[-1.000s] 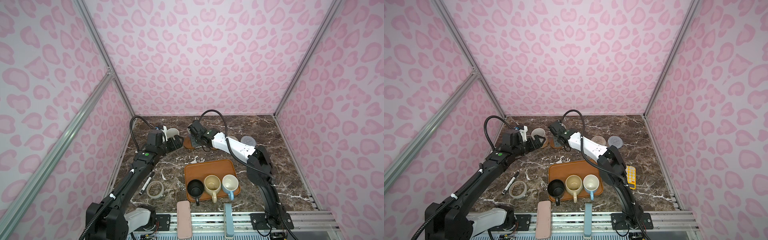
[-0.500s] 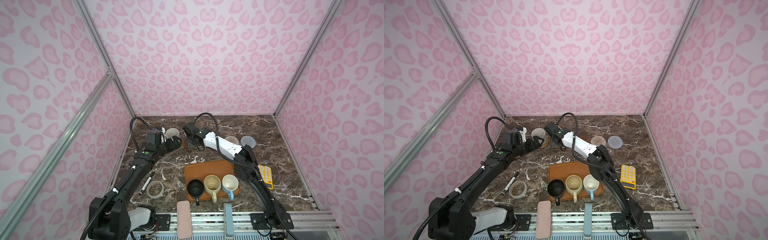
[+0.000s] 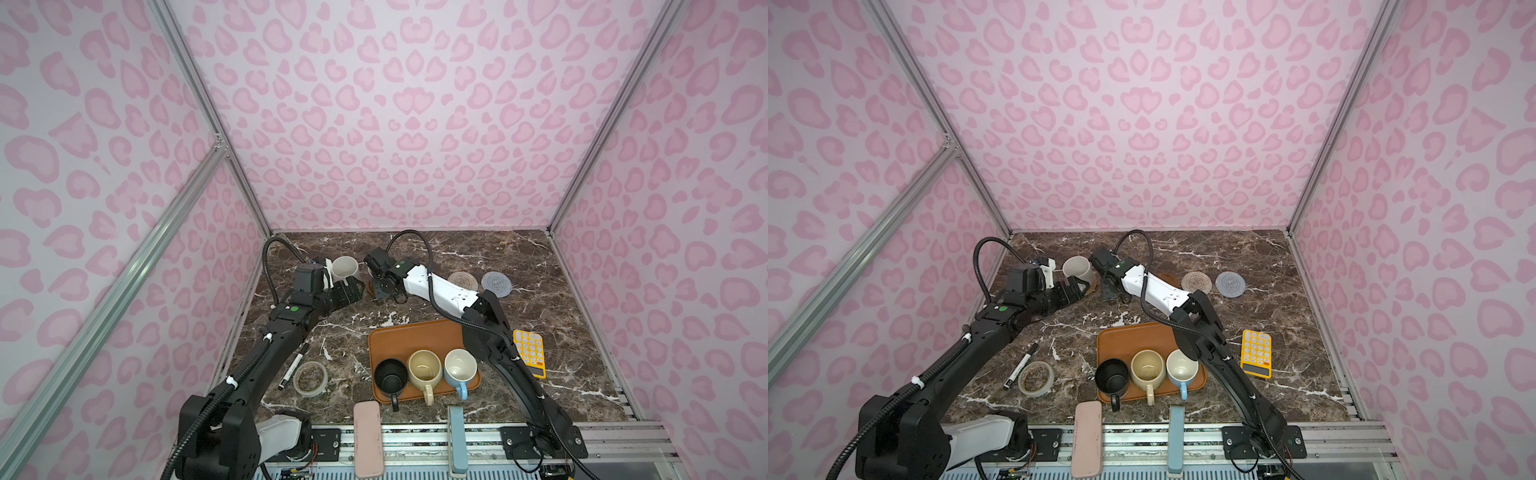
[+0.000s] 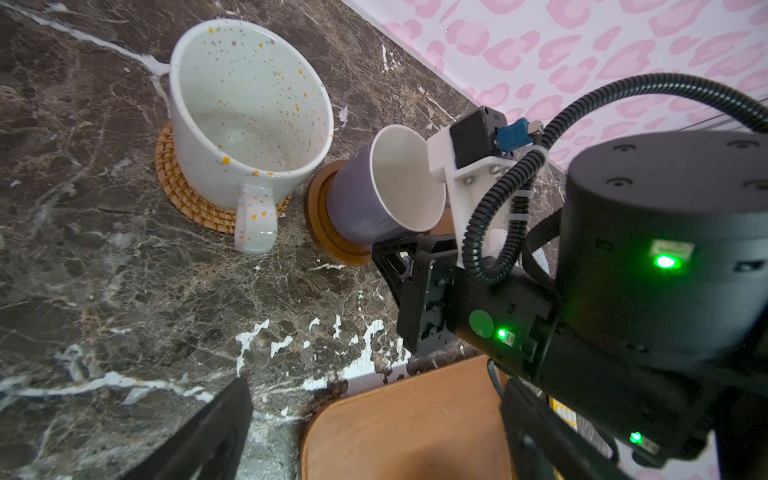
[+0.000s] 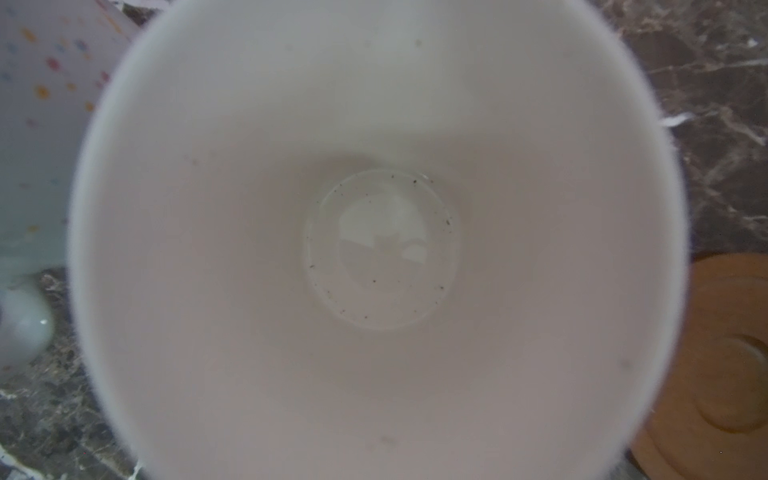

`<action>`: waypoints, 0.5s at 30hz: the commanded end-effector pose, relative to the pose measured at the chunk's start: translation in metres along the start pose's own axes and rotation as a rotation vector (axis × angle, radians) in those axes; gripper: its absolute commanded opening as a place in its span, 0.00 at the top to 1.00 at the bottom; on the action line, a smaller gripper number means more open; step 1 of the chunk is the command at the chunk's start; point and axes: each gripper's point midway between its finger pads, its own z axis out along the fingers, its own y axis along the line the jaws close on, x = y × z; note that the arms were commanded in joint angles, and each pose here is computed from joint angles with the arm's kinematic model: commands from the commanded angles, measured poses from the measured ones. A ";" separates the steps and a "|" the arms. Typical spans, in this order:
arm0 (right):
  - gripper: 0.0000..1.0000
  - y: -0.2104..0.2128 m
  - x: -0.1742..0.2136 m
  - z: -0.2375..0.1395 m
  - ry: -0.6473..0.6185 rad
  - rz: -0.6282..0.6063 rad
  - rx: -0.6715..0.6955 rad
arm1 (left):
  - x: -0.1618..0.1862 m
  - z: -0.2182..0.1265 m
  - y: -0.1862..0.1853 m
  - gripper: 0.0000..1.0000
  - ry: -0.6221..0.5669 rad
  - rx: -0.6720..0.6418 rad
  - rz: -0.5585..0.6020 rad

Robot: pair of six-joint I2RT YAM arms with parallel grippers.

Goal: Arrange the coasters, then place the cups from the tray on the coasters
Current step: 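Lower the lavender mug onto the wooden saucer and open the right gripper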

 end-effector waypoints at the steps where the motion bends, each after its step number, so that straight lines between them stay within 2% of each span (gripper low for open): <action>1: 1.00 0.001 0.007 0.010 0.021 0.014 0.005 | -0.002 -0.002 -0.004 0.04 -0.014 0.021 0.009; 2: 1.00 0.000 0.007 0.009 0.024 0.017 0.008 | -0.002 -0.002 -0.004 0.04 -0.015 0.021 0.008; 5: 0.77 -0.001 0.008 0.007 0.028 0.015 0.018 | -0.001 -0.003 -0.003 0.04 -0.013 0.020 0.007; 7: 0.68 -0.001 0.007 0.004 0.023 0.015 0.018 | -0.001 -0.004 -0.004 0.04 -0.014 0.021 0.008; 9: 0.65 0.001 0.005 0.001 0.018 0.019 0.005 | -0.002 -0.006 -0.005 0.04 -0.020 0.022 0.009; 15: 0.64 0.008 0.002 -0.008 0.010 0.015 -0.026 | -0.002 -0.012 -0.006 0.04 -0.026 0.016 0.007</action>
